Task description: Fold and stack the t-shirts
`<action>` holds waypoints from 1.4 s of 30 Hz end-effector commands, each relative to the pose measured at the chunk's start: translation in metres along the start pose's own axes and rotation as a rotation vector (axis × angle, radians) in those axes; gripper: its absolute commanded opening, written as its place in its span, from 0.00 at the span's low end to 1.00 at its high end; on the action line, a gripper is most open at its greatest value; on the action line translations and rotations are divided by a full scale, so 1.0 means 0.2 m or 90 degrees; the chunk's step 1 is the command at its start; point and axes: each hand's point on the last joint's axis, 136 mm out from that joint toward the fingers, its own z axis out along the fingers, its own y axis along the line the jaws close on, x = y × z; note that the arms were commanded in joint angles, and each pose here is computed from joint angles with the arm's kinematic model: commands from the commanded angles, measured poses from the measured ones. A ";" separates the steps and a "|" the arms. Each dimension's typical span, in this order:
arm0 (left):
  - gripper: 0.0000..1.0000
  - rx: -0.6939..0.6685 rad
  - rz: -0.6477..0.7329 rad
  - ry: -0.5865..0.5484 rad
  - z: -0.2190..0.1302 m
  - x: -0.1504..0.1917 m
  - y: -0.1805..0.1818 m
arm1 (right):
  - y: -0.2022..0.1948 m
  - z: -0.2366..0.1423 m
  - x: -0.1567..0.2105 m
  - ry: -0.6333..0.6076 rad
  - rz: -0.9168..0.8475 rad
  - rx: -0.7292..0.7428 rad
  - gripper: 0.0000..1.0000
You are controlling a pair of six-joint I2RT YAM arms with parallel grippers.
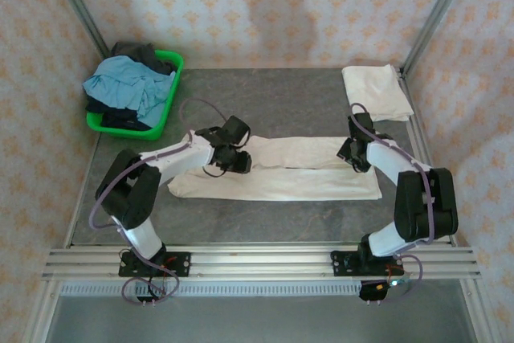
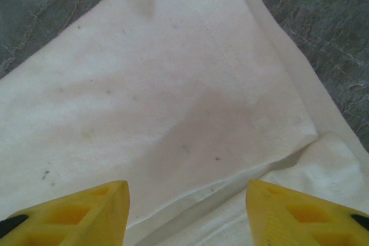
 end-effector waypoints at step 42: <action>0.30 -0.045 -0.027 0.002 0.00 0.20 -0.04 | -0.01 -0.09 -0.07 -0.033 -0.007 0.007 0.58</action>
